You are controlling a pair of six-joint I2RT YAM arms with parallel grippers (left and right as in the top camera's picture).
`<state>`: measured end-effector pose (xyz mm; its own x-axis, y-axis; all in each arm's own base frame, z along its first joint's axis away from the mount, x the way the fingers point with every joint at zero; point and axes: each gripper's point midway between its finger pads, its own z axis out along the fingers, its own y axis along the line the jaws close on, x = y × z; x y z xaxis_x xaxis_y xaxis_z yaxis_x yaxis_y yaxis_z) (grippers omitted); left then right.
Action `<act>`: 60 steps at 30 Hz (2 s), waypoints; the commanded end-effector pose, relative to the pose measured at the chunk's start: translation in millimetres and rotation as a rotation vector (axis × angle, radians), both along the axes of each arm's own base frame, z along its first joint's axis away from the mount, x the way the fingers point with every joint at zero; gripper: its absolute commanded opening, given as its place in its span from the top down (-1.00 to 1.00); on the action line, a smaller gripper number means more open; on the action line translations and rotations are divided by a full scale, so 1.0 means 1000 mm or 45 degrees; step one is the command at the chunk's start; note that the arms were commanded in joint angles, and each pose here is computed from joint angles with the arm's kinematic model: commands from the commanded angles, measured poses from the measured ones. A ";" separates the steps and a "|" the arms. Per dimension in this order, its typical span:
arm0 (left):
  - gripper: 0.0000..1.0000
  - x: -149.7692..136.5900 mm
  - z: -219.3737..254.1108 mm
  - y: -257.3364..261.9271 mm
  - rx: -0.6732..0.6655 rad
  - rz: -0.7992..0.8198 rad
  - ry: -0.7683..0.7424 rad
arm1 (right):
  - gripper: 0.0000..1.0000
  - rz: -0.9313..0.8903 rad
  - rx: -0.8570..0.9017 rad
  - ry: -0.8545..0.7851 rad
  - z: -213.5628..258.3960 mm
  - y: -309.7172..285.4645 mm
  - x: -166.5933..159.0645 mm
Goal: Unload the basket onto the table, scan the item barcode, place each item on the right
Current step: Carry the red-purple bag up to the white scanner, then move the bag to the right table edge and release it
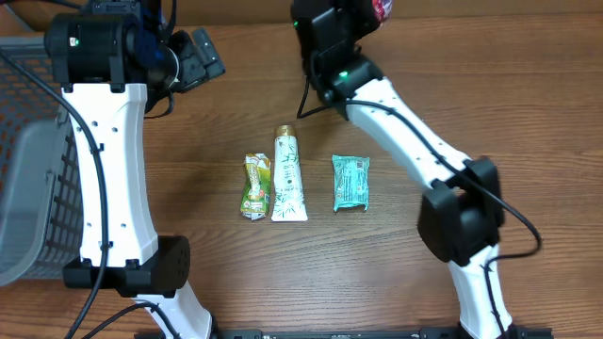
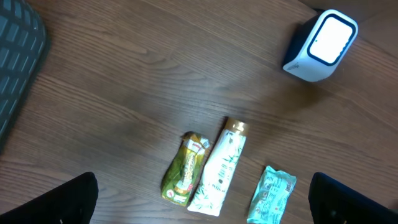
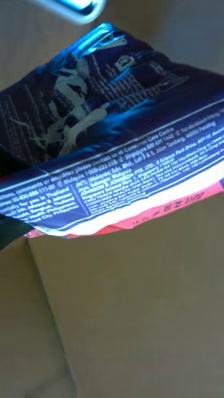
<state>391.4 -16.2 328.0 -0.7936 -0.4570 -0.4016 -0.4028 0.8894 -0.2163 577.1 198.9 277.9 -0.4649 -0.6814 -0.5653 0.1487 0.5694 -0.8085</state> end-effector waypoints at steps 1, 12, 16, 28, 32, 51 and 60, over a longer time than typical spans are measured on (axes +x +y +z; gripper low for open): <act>-0.99 0.000 -0.002 -0.004 -0.002 -0.026 0.007 | 0.92 -0.070 -0.279 0.097 -0.001 -0.011 0.003; -0.99 0.000 -0.002 -0.004 -0.002 -0.026 0.007 | 0.92 -0.021 -0.647 0.250 -0.017 -0.001 0.015; -1.00 0.000 -0.002 -0.004 -0.002 -0.026 0.007 | 0.92 0.056 -0.646 0.238 -0.024 0.009 0.022; -0.99 0.000 -0.002 -0.004 -0.002 -0.026 0.007 | 0.92 0.236 -0.698 0.152 -0.056 0.059 0.035; -0.99 0.000 -0.002 -0.004 -0.002 -0.026 0.007 | 0.92 0.209 -0.706 0.052 -0.047 0.059 0.040; -0.99 0.000 -0.002 -0.004 -0.002 -0.026 0.007 | 0.92 0.229 -0.526 -0.064 -0.051 0.049 0.053; -0.99 0.000 -0.002 -0.004 -0.002 -0.026 0.007 | 0.93 0.150 -0.484 -0.247 -0.010 0.061 0.032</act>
